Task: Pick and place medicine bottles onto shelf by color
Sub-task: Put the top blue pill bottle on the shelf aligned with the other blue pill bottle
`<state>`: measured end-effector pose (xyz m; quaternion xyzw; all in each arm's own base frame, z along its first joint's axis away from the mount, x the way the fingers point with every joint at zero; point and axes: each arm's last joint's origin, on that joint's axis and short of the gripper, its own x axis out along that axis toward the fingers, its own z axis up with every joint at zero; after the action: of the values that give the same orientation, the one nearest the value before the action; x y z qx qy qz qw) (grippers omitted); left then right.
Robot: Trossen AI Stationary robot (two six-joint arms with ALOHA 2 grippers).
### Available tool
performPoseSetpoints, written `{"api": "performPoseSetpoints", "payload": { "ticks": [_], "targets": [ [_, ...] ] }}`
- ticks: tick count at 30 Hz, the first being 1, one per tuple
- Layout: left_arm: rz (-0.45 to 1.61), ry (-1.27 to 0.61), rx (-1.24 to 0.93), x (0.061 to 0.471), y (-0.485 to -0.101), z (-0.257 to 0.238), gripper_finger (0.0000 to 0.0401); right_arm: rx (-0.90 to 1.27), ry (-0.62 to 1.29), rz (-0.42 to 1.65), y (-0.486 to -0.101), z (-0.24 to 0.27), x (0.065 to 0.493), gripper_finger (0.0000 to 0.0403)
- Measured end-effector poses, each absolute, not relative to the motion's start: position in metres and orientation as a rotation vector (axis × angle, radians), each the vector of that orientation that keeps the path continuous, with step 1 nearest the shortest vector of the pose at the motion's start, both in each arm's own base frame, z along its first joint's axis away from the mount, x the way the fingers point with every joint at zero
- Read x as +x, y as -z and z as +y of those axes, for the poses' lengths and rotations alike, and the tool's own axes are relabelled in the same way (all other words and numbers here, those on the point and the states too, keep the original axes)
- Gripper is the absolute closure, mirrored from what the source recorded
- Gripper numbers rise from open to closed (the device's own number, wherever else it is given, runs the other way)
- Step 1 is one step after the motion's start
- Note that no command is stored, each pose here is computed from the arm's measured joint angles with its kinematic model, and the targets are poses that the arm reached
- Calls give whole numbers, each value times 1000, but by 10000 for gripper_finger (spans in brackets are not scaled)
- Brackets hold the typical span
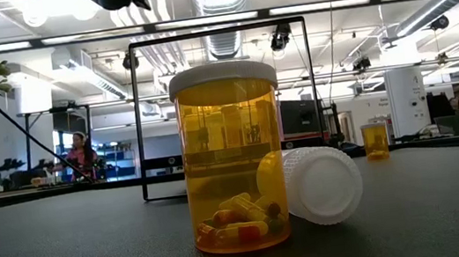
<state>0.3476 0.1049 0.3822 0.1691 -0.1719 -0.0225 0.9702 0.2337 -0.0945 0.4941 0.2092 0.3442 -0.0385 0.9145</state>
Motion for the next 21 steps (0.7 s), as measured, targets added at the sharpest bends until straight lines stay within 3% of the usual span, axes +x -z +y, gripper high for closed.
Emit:
{"api": "performPoseSetpoints", "payload": {
  "ticks": [11,21],
  "targets": [
    [-567,15,423,339,-413,102,319,70,18,425,-529,-87,217,172],
    [-630,7,446,335,-436,101,319,-159,-10,275,-539,-96,237,171]
  ]
}}
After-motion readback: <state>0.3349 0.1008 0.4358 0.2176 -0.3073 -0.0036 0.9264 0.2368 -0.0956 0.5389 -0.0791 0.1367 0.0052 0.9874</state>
